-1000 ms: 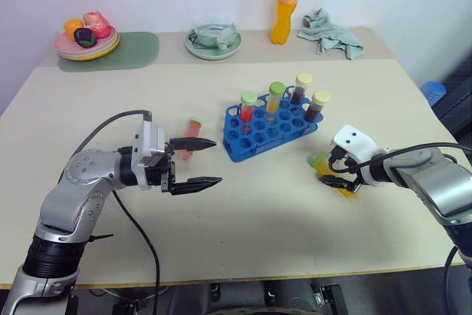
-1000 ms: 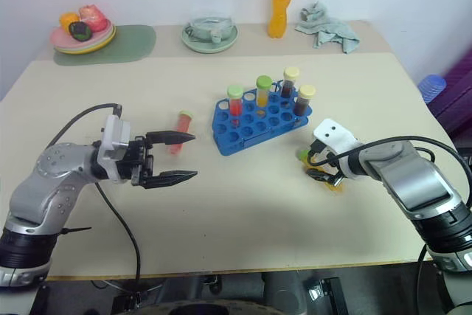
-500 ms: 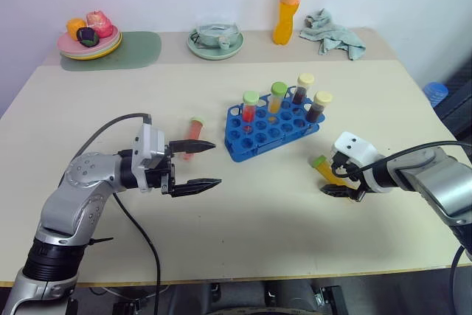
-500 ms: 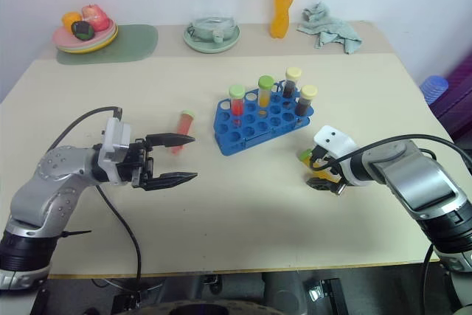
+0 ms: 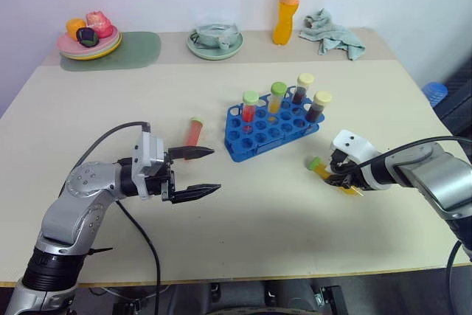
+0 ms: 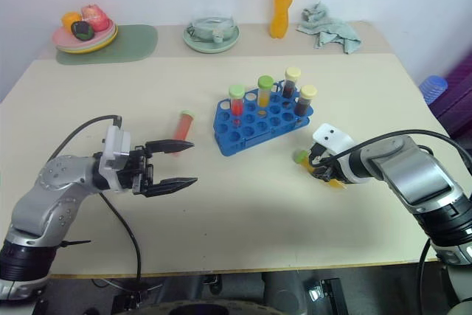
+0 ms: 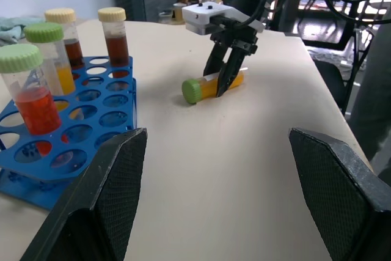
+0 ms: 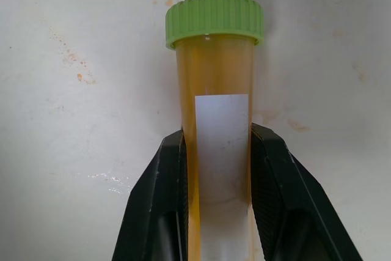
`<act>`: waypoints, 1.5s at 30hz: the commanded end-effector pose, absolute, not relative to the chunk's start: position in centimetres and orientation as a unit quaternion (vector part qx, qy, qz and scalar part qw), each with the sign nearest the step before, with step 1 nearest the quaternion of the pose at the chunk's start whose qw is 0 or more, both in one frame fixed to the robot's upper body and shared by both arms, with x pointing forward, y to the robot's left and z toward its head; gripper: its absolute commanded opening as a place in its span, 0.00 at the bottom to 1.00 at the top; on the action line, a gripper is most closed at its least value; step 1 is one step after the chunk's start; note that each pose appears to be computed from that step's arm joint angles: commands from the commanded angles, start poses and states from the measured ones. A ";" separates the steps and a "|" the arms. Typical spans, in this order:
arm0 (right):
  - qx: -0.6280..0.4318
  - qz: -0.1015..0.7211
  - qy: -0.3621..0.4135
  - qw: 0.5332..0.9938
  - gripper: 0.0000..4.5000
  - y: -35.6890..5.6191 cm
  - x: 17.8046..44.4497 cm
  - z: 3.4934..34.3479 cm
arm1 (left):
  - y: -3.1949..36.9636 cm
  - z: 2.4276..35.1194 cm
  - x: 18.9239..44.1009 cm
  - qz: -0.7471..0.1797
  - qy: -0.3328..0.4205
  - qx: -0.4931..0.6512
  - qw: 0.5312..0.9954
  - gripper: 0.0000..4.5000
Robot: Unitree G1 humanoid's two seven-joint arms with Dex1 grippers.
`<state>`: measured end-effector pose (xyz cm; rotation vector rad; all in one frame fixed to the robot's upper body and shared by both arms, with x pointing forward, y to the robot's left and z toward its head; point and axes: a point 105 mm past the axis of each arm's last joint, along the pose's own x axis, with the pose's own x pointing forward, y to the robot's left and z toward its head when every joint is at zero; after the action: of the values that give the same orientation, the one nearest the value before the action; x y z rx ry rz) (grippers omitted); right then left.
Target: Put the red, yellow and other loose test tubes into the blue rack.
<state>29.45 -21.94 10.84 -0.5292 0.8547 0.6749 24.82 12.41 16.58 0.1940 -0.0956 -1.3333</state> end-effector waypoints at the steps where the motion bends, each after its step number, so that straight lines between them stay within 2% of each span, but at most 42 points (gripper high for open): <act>1: -0.253 0.347 0.344 0.835 0.16 -20.4 29.7 12.9 | 12.8 17.4 24.7 -0.609 -0.066 0.101 0.784 0.84; 3: -0.238 0.381 0.305 0.840 0.16 -19.0 29.5 14.3 | 13.0 17.3 24.8 -0.604 -0.066 0.097 0.788 0.84; 7: -0.190 0.453 0.160 0.856 0.16 -15.3 29.1 18.2 | 13.4 17.2 25.2 -0.593 -0.067 0.089 0.798 0.84; 10: -0.163 0.437 0.025 0.884 0.16 -13.8 29.9 20.5 | 13.5 17.1 25.5 -0.588 -0.070 0.084 0.802 0.84; 12: -0.151 0.407 -0.036 0.900 0.16 -13.5 30.7 21.1 | 13.5 17.1 25.7 -0.586 -0.072 0.083 0.803 0.84; 17: -0.068 0.376 -0.162 0.910 0.16 -12.7 31.8 22.0 | 13.7 17.4 26.2 -0.577 -0.080 0.077 0.809 0.84; 20: -0.066 0.350 -0.213 0.910 0.16 -12.3 32.8 21.2 | 13.8 17.4 26.5 -0.570 -0.083 0.076 0.814 0.84; 25: -0.002 0.335 -0.256 0.907 0.16 -11.9 34.4 20.2 | 14.0 17.8 27.3 -0.548 -0.099 0.060 0.829 0.84; 30: 0.009 0.311 -0.275 0.910 0.16 -11.6 35.8 18.5 | 14.1 18.4 28.3 -0.519 -0.121 0.045 0.845 0.84; 35: 0.016 0.299 -0.267 0.916 0.16 -11.2 36.6 16.3 | 13.8 18.9 29.0 -0.504 -0.136 0.031 0.852 0.84; 45: 0.028 0.271 -0.250 0.929 0.16 -11.8 37.1 14.0 | 13.7 19.2 29.2 -0.494 -0.141 0.021 0.858 0.84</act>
<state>36.92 -11.44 14.03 0.0518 -0.5065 0.5803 29.37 13.78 18.01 0.0356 -0.2458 -1.0391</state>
